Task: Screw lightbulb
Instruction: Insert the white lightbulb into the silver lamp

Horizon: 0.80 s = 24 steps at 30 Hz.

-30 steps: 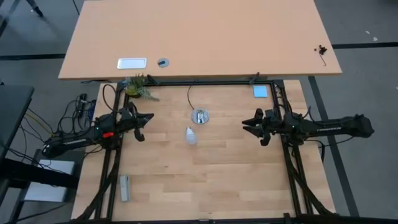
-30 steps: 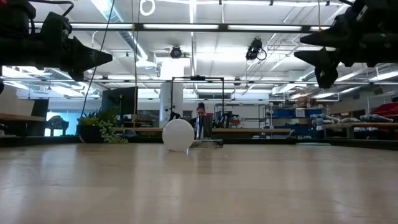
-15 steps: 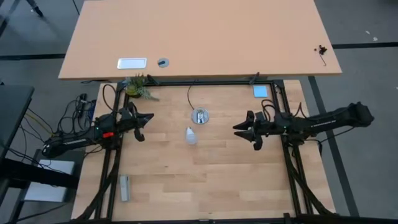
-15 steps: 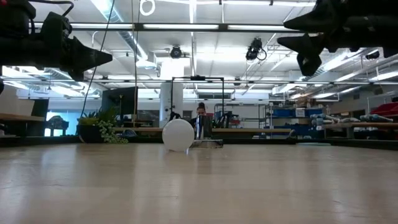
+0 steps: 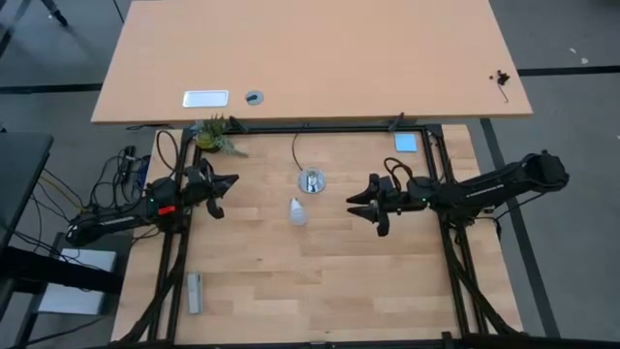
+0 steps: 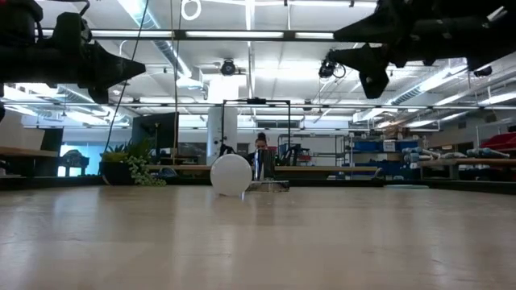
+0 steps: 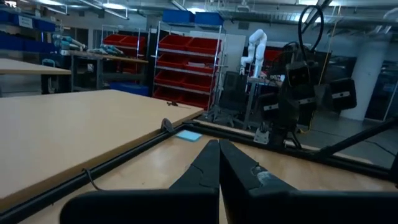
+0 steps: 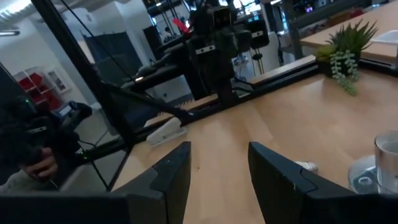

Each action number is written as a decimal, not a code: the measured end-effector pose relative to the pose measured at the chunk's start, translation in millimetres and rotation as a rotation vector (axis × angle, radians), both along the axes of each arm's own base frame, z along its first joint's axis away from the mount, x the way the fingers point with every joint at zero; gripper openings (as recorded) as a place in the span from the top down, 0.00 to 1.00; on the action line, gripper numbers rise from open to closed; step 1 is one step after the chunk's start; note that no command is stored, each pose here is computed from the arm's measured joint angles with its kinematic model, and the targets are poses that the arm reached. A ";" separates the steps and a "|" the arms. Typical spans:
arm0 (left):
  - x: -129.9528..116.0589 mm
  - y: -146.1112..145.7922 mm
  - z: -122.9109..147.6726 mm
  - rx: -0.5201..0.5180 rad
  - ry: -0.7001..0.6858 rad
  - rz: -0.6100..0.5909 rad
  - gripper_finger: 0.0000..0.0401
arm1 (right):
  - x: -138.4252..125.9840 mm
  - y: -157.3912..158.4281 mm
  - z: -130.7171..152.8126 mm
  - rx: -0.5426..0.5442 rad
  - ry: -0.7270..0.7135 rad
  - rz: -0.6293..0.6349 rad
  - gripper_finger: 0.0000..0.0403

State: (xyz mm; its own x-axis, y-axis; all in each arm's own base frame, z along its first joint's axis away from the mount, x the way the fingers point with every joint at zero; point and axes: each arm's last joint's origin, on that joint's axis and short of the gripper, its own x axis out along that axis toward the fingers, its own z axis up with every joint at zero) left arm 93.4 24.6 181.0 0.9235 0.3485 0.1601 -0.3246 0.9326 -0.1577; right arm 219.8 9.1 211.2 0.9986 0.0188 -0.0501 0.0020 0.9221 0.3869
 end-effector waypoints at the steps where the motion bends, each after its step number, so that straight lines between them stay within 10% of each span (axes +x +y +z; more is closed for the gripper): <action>1: 0.0 0.0 0.0 0.000 0.001 0.000 0.99 | 3.7 0.2 1.6 -0.009 -0.002 0.000 0.58; 24: -0.4 -1.4 8.9 0.056 -0.077 -0.036 0.99 | 115.5 20.3 -1.0 -0.238 0.114 -0.077 0.58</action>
